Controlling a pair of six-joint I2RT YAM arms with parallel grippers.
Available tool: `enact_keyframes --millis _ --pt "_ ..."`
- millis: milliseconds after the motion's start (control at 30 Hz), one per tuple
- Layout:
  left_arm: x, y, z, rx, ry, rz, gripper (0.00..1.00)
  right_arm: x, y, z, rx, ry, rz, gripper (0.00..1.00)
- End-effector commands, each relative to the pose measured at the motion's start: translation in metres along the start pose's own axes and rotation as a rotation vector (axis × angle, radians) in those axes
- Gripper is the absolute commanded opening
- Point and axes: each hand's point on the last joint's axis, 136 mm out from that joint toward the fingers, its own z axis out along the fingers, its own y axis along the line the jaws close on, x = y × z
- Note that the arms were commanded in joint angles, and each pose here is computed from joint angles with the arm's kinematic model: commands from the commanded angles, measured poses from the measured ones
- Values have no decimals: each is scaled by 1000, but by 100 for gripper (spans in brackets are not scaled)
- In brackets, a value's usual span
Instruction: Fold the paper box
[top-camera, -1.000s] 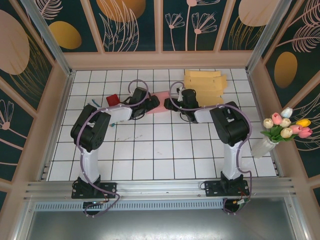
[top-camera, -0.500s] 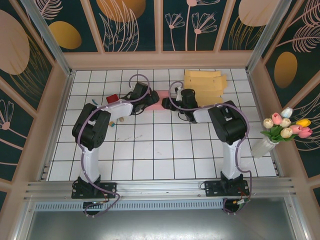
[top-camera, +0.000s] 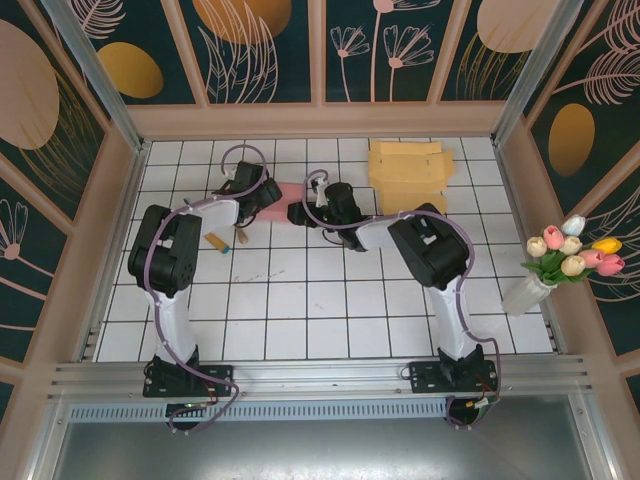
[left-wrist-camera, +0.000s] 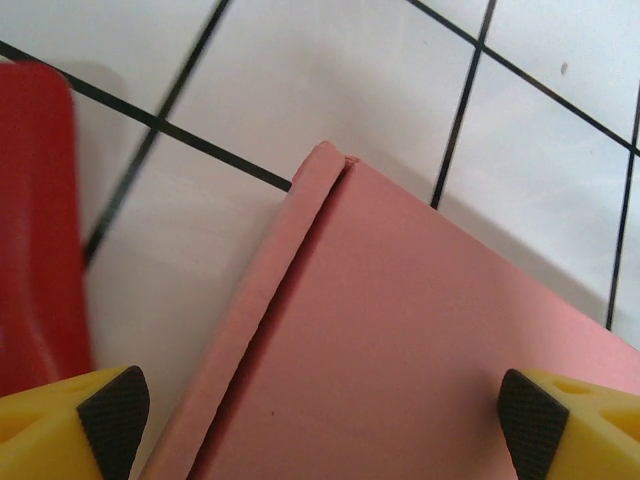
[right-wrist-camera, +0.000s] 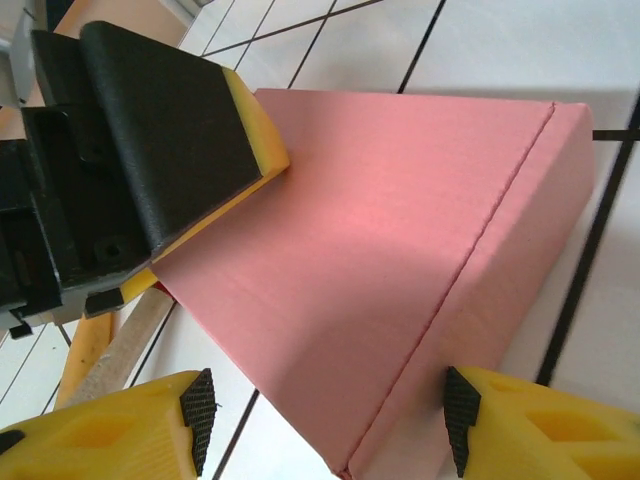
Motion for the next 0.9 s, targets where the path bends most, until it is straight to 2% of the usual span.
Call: enact_keyframes --millis 0,533,733,867 --pt "-7 3 -13 -27 -21 25 92 -10 8 11 -20 -34 -5 65" --pt "-8 1 0 -10 4 8 93 -26 -20 -3 62 -50 -7 65" --pt "-11 -12 -4 46 15 -8 93 -42 -32 -33 117 -84 -18 65" --pt "-24 -9 -18 10 -30 -3 93 -54 -49 -64 217 -98 -49 66"
